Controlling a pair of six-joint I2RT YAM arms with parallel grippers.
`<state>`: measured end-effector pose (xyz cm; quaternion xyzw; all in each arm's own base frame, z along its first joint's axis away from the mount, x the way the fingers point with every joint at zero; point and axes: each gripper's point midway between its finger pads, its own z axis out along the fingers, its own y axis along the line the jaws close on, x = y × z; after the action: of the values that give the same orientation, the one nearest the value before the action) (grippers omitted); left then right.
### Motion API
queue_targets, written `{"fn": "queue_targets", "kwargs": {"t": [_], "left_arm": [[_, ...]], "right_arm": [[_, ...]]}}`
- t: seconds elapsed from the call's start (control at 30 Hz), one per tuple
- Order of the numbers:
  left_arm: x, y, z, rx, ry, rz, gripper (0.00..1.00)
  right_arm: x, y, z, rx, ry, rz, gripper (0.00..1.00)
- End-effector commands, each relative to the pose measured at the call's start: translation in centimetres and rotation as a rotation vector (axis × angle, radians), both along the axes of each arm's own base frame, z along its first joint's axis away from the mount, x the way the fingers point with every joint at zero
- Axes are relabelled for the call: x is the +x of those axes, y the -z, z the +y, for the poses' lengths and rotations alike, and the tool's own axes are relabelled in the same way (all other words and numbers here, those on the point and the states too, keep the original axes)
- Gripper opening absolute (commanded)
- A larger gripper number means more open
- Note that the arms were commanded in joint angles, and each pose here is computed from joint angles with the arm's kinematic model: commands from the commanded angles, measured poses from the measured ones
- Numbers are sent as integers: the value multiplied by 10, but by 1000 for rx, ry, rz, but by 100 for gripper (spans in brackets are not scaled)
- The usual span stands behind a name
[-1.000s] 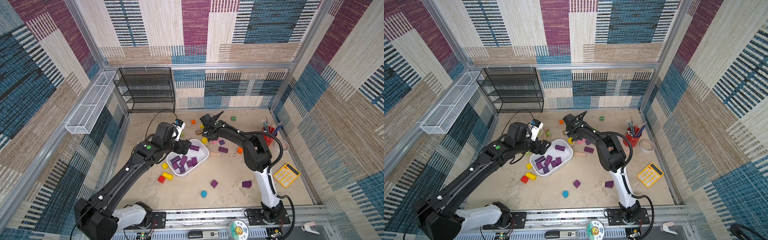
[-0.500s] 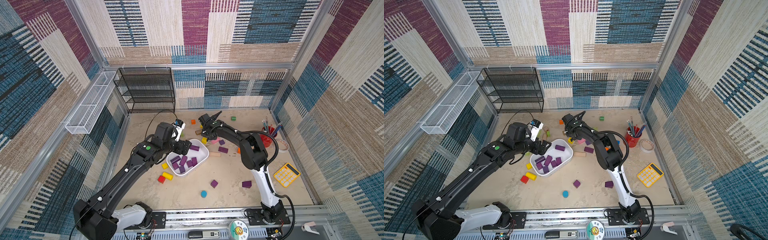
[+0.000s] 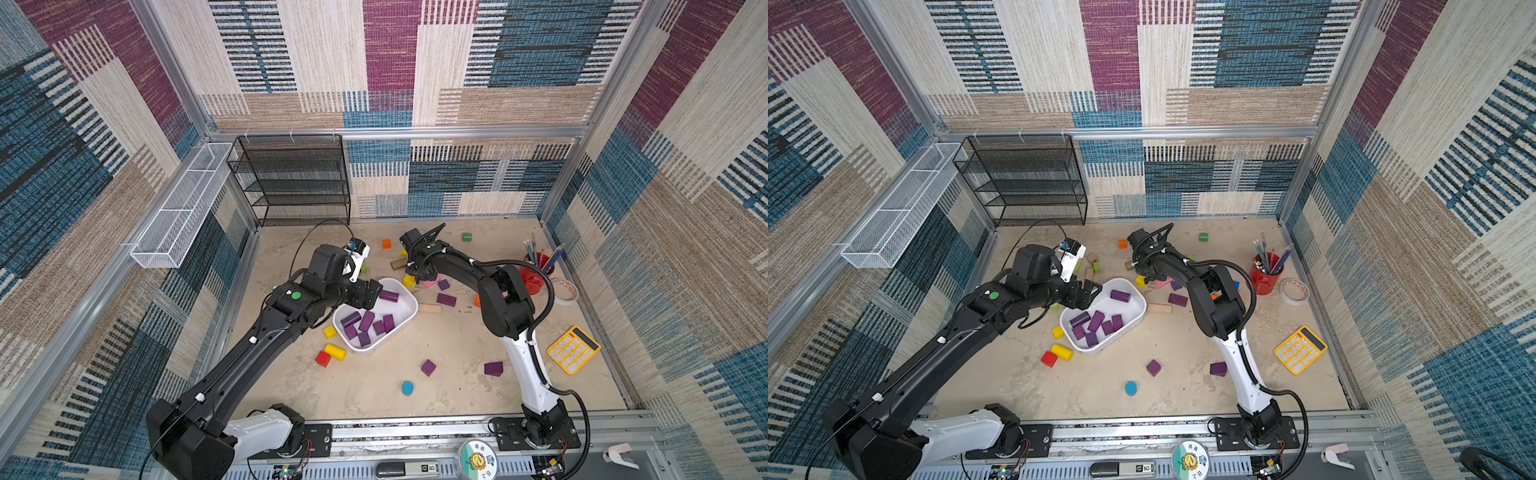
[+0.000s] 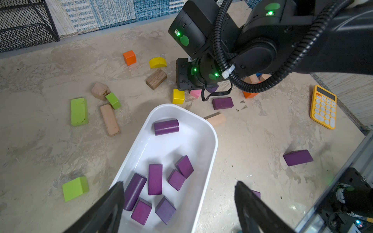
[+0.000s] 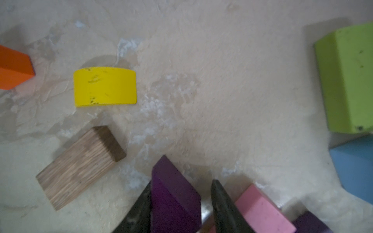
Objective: Pick purple bricks into the storage bin
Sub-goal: Pick up the building block from the center of the board.
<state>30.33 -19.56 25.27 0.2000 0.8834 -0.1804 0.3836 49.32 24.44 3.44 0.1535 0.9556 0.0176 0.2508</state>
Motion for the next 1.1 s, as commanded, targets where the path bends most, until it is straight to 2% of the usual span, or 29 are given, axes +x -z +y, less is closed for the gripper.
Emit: {"fn": "queue_targets", "kwargs": {"t": [0.0,0.1,0.23,0.67,1.07], "left_arm": [[3,-1,-1,-14,-7,-3,87],[3,0,-1,-13,-10,-1,87],[6,3,-1,-8,-15,7,87],[19,17,14,28,-74,35,87],[36,25,40,13,-167,76,87]], "right_arm": [[4,-3,2,-2,-14,-17,42],[5,-7,3,1,-20,-25,35],[5,-12,3,2,-31,-37,35],[5,-54,-2,-8,-58,-112,35],[-18,-91,1,-48,-120,-162,35]]}}
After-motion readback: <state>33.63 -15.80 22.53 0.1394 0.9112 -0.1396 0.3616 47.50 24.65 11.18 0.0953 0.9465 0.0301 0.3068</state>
